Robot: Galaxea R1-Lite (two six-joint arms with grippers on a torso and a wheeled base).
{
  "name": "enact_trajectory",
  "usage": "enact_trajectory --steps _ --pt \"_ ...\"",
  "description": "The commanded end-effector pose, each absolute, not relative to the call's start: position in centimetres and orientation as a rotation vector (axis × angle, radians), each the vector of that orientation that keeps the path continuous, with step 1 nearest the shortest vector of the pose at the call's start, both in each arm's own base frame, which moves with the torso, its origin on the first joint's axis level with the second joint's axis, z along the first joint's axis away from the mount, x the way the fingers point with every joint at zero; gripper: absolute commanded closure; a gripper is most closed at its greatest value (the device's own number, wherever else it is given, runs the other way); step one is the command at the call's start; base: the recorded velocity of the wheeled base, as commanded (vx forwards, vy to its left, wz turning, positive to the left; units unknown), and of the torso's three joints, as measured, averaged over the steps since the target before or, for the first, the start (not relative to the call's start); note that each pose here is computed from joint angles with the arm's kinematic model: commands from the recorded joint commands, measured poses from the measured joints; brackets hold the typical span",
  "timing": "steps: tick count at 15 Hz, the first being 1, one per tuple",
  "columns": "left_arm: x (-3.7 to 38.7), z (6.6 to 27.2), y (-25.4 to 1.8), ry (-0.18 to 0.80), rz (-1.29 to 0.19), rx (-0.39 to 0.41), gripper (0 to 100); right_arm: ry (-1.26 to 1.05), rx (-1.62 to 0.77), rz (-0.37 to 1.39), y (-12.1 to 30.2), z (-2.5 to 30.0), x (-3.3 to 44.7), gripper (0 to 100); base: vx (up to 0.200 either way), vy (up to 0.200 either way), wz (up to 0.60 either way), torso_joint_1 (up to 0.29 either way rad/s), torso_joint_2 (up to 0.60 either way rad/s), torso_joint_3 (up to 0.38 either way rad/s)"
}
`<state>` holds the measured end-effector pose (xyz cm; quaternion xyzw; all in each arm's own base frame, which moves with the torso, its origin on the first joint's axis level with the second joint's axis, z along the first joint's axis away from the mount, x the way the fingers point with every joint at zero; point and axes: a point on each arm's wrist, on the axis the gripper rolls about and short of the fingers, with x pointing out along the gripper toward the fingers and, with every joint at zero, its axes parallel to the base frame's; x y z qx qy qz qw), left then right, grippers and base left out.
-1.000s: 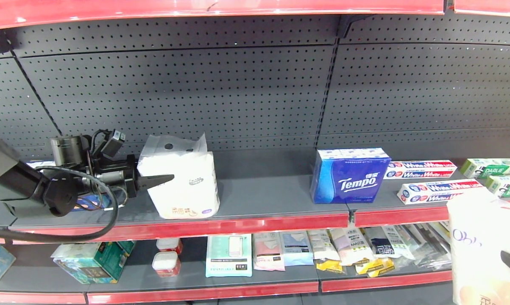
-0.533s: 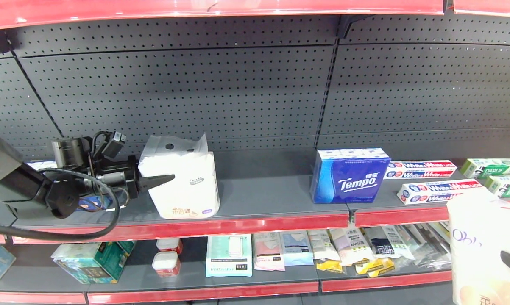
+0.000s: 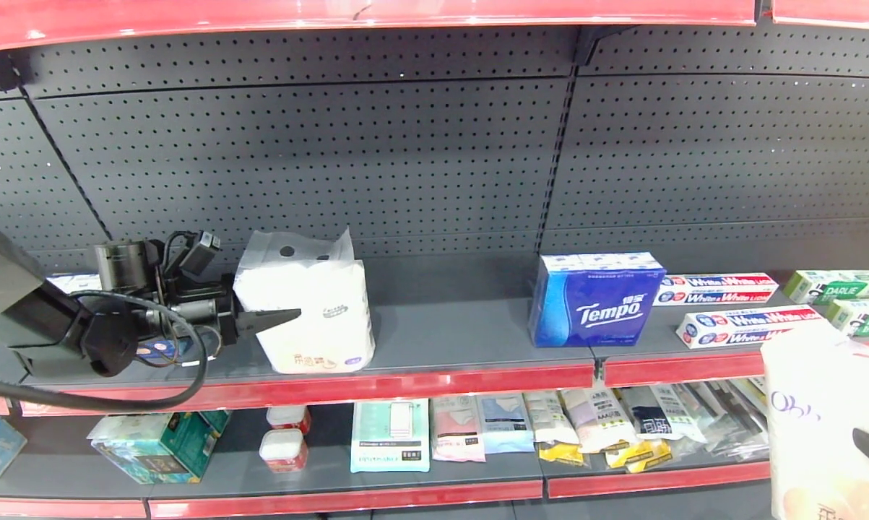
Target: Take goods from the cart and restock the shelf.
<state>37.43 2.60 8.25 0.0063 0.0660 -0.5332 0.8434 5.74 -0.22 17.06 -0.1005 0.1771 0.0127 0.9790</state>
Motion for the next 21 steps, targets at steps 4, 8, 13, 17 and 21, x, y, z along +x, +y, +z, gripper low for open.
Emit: enact_trajectory --steps 4,8,13,17,21 --pt "36.9 8.3 2.6 0.141 -1.126 0.009 0 0.357 -0.203 0.026 -0.2 17.1 5.8 100 0.000 0.000 0.00 0.000 0.00 0.000" --pt "36.5 9.6 2.5 0.118 -1.125 0.027 0 0.355 -0.203 0.026 -0.2 17.1 5.8 100 0.000 0.000 0.00 0.000 0.00 0.000" --pt "35.7 12.2 2.5 0.077 -1.119 0.048 0 0.355 -0.203 0.027 -0.2 17.1 5.8 100 0.000 0.000 0.00 0.000 0.00 0.000" --pt "34.5 13.2 2.6 0.066 -1.111 0.054 0 0.352 -0.203 0.029 -0.2 17.1 5.7 100 0.000 0.000 0.00 0.000 0.00 0.000" --pt "33.8 14.4 2.8 0.041 -1.102 0.075 0 0.349 -0.208 0.029 -0.2 17.1 5.6 100 0.000 0.000 0.00 0.000 0.00 0.000"
